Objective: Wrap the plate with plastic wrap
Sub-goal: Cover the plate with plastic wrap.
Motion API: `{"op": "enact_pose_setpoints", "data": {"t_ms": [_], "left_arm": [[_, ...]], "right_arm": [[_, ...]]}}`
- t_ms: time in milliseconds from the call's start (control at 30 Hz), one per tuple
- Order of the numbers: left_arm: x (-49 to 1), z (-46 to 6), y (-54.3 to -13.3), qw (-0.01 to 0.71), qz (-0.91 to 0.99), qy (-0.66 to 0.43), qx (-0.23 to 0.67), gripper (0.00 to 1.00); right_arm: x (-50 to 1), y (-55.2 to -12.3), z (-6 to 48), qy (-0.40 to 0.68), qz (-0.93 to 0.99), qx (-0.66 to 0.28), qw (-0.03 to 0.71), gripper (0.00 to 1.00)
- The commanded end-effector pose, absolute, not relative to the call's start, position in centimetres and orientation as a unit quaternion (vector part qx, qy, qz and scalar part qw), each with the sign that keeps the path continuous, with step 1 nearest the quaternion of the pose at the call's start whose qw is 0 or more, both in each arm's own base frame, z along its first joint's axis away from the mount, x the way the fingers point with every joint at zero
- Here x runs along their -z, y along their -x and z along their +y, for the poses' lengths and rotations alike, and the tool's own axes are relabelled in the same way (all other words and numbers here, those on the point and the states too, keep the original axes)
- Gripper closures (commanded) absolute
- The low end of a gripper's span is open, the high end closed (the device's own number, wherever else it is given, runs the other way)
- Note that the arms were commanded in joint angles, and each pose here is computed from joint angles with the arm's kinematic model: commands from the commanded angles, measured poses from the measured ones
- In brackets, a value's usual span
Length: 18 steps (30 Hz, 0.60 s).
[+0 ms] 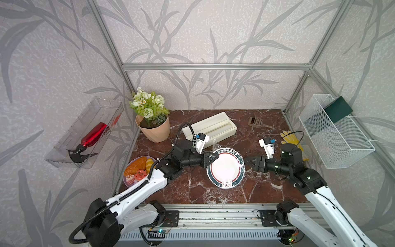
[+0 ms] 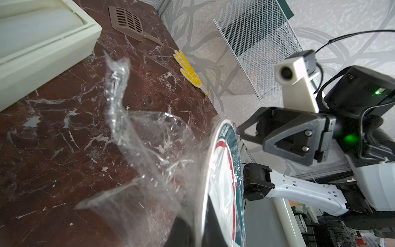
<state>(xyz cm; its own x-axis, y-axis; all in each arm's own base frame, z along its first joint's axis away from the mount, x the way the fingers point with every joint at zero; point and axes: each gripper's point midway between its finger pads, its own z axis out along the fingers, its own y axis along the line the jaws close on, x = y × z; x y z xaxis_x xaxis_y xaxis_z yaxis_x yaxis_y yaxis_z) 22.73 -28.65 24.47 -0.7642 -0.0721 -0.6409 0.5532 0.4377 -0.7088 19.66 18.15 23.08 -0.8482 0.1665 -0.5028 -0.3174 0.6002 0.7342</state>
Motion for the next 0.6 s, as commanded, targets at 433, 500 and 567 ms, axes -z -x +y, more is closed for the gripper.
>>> {"op": "enact_pose_setpoints", "data": {"t_ms": [433, 500, 567], "left_arm": [[-26.8, -29.3, -23.6, 0.325, 0.759, -0.128, 0.549, 1.00], [-26.8, -29.4, -23.7, 0.323, 0.760, -0.120, 0.551, 1.00], [-26.9, -29.3, -23.8, 0.323, 0.759, -0.116, 0.553, 1.00]], "right_arm": [[-26.5, -20.7, 22.8, 0.051, 0.759, -0.600, 0.246, 0.69], [-26.5, -20.6, 22.9, 0.050, 0.756, -0.606, 0.244, 0.77], [-26.3, -20.5, 22.8, 0.049, 0.755, -0.607, 0.242, 0.84]]}}
